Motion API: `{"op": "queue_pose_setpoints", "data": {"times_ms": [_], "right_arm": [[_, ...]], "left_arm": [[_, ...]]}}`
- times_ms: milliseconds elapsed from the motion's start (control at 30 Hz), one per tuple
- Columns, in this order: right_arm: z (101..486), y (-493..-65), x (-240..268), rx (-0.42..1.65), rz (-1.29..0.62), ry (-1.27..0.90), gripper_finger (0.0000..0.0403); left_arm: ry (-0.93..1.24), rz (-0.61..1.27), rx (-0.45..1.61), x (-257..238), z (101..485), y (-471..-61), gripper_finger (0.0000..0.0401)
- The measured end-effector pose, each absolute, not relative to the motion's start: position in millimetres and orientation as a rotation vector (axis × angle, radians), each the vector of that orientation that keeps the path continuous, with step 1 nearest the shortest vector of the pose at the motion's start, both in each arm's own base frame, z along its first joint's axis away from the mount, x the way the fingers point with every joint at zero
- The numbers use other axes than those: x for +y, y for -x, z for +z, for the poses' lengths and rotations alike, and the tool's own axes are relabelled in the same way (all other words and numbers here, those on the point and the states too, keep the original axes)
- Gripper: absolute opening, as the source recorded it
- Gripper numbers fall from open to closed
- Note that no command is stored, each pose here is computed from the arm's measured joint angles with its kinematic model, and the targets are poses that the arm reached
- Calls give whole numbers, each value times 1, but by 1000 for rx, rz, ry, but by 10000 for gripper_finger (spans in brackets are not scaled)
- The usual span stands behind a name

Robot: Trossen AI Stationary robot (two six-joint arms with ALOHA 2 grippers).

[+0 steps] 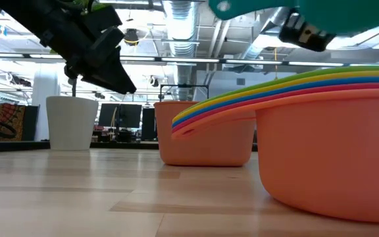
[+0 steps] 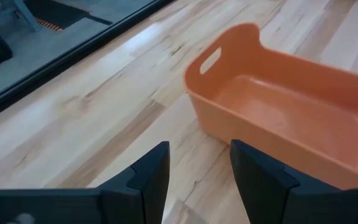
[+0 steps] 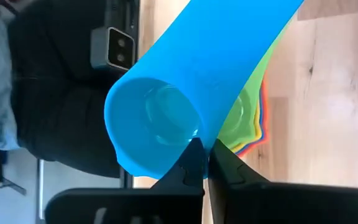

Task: Nest measuring cups in basket
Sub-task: Stack the light blue measuring cup on top of the green measuring cup

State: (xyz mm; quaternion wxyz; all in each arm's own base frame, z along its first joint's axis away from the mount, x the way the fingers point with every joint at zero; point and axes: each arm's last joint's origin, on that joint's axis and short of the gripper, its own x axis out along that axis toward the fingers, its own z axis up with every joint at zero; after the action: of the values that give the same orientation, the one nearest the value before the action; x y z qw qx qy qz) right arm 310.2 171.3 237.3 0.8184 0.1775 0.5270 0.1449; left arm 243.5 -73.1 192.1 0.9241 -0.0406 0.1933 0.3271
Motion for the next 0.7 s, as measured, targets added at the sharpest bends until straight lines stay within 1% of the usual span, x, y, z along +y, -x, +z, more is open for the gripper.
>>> {"op": "queue_pose_setpoints", "data": {"times_ms": [367,567,700], "right_arm": [[224,-342,178,1316,320,-150,15],[222,-356,180,1326,361,-81,14],[225,-357,180,1326,425,-100,23]], "left_arm": [[78,668,391,-74,190,-247,160],[74,664,399,-74,189,-247,160],[73,662,403,-74,189,-247,160]]}}
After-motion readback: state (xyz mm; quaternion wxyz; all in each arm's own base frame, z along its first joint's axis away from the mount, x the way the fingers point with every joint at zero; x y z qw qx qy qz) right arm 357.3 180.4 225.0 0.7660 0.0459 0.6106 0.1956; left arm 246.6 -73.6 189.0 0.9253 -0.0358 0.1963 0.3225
